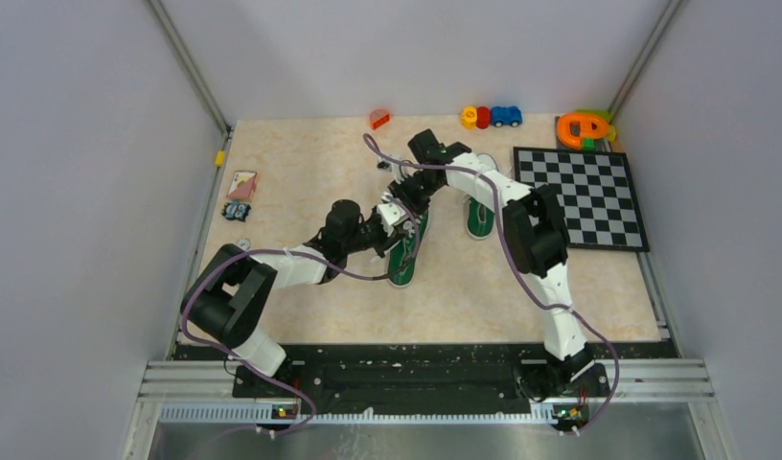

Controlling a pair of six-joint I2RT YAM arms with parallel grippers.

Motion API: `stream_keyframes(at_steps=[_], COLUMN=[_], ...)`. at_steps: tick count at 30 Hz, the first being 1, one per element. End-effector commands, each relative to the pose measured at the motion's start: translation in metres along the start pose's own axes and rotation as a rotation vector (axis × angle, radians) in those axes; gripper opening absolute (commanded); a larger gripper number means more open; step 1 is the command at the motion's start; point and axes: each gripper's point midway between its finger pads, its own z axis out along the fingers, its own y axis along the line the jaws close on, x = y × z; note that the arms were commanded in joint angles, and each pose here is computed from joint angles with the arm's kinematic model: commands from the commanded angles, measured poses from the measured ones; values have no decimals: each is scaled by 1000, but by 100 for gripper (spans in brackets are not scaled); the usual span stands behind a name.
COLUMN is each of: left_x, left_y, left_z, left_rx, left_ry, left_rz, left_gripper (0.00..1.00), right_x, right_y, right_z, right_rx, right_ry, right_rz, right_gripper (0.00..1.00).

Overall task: Tie the shoes
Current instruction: Wrap the shoelace around the shoelace.

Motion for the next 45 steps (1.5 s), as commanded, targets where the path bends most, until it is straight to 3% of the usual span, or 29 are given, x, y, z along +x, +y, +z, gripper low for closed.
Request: stream_keyframes(at_steps=[1,7,15,26,33,41,45], left_x=[-23,-23,-23,-20,-24,-21,-21], left_y=[-1,-2,-3,12,7,5,4], left_z=[-5,-5,-7,-9,-10,-8,-8], left_rx=[8,10,19,-8,45,73,79], left_ry=[-67,-66,-46,51,71,86,86], left_rz=[37,36,41,-19,17,34,36], left_gripper=[0,0,0,0,0,0,0], right_x=[-40,-61,-51,-4,-6,-12,-12], right_y=[8,2,0,6,6,0,0], right_z=[-24,-49,-88,-90,-98,-105,-110], right_rx=[27,41,-8,48,52,76,92], right_ry=[-117,-274,-534,-667,-798,-867,-884], right_rz=[-51,25,142,246,283,329,334], right_gripper=[2,2,0,5,10,18,18])
